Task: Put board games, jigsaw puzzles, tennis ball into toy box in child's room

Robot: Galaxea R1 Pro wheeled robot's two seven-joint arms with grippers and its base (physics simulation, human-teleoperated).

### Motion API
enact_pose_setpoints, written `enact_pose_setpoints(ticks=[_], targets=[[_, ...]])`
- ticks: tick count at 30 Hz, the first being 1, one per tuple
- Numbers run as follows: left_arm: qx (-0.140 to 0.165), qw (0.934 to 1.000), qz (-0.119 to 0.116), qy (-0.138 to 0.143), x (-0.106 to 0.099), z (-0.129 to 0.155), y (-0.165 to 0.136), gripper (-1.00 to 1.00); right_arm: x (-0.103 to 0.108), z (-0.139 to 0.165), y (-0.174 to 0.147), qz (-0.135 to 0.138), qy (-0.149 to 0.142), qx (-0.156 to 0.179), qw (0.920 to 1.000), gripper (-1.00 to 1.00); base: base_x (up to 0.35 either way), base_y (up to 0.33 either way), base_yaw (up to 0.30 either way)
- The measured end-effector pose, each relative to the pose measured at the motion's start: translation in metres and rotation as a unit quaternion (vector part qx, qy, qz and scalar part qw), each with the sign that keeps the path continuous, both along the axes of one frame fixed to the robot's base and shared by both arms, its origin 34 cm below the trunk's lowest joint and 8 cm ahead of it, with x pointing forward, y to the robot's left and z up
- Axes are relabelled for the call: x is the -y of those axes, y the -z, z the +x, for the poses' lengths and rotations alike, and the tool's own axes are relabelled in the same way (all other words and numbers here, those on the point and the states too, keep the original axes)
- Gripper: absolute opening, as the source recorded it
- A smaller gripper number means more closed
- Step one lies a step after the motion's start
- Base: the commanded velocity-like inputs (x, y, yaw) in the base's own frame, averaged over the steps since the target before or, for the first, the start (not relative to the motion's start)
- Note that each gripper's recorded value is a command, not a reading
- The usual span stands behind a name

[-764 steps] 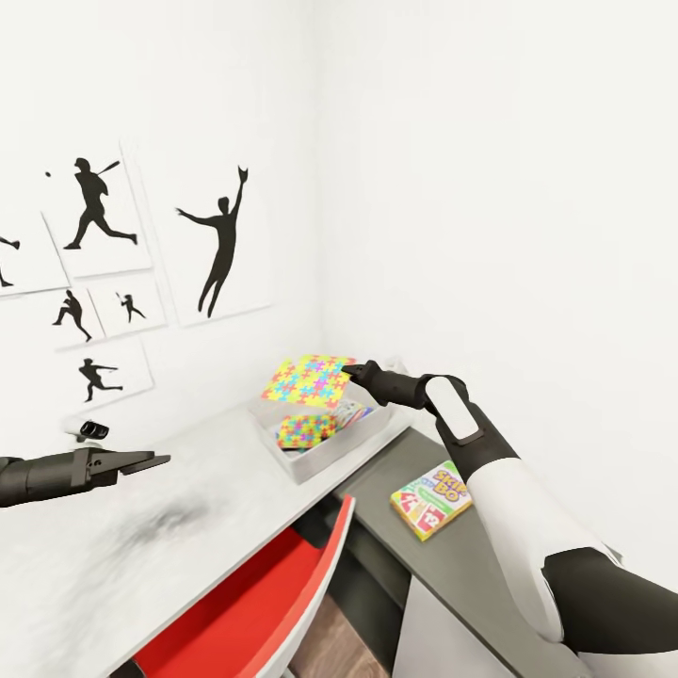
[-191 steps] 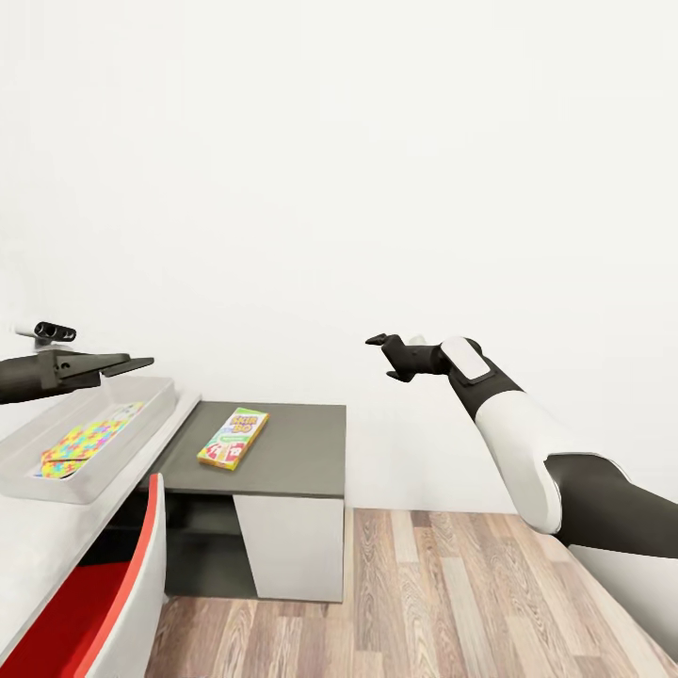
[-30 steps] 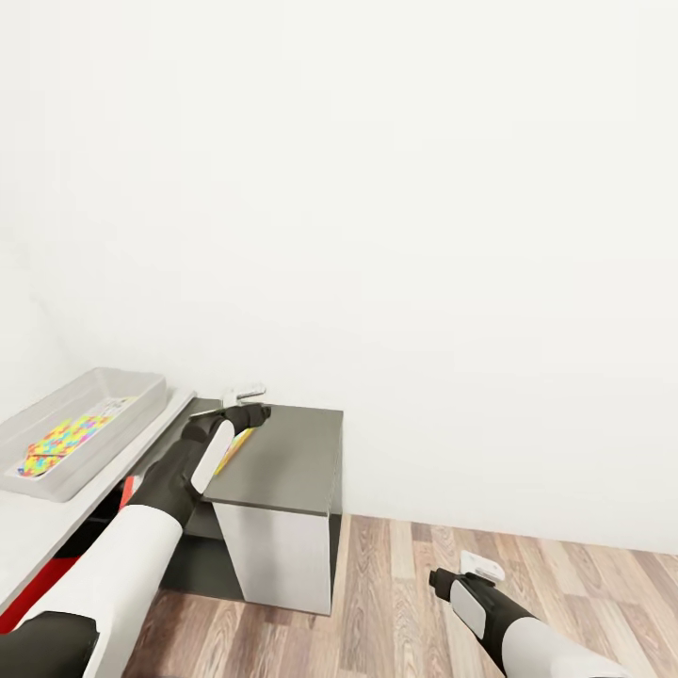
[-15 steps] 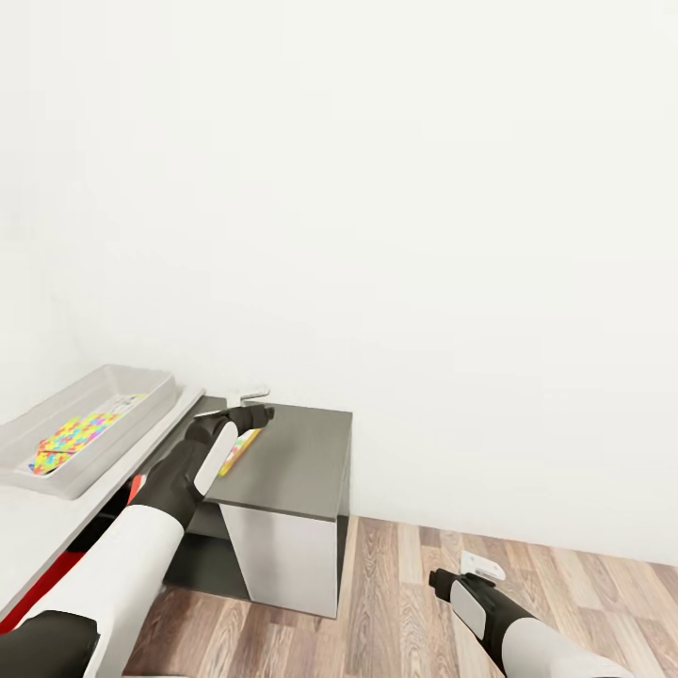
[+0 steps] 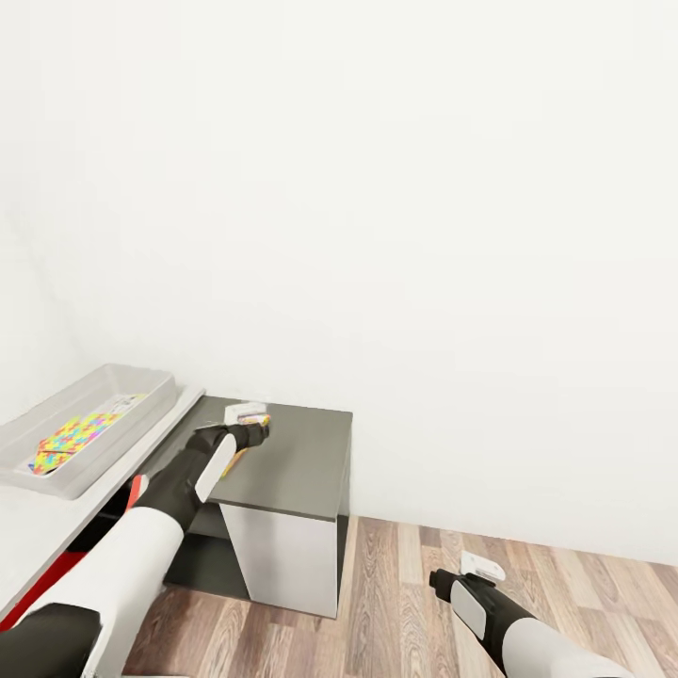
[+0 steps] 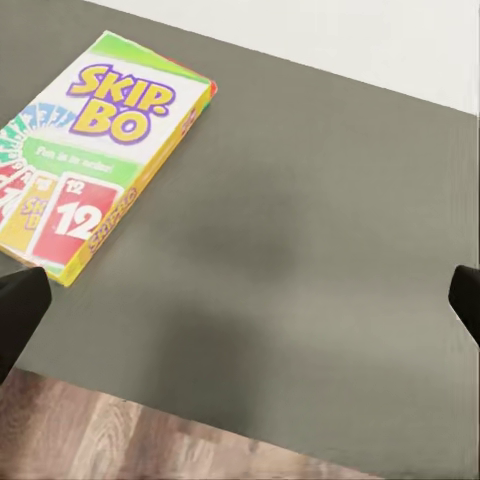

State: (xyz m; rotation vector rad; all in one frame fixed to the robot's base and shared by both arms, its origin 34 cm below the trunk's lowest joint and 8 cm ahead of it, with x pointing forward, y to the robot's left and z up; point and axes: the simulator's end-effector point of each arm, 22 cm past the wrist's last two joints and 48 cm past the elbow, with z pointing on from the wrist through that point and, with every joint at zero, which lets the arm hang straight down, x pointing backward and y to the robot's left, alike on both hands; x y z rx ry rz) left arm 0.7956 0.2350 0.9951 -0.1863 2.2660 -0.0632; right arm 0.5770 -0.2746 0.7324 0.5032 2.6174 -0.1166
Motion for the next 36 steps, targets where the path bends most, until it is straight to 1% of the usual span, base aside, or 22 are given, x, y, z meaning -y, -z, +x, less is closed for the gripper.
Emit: enact_pose_setpoints(ticks=[4, 11, 19, 28, 36], targets=[[0.002, 1.0000, 0.001, -0.007, -0.006, 0.003, 0.001, 1.00, 0.000, 0.000, 0.000, 0.000, 0.000, 0.000, 1.0000, 1.00, 0.000, 0.000, 0.000], [-0.012, 0.9998, 0.006, -0.015, -0.014, 0.005, 0.011, 1.00, 0.001, 0.000, 0.000, 0.000, 0.000, 0.000, 1.0000, 1.00, 0.000, 0.000, 0.000], [0.003, 0.9999, 0.005, -0.016, -0.015, 0.011, 0.007, 1.00, 0.000, 0.000, 0.000, 0.000, 0.000, 0.000, 1.0000, 1.00, 0.008, 0.000, 0.000], [0.004, 0.9998, 0.008, -0.018, -0.016, 0.011, 0.006, 1.00, 0.000, 0.000, 0.000, 0.000, 0.000, 0.000, 1.0000, 1.00, 0.224, 0.034, 0.000], [0.007, 0.9998, 0.009, -0.018, -0.016, 0.012, 0.006, 1.00, 0.000, -0.001, 0.000, 0.000, 0.000, -0.001, 1.0000, 1.00, 0.095, 0.022, 0.000]])
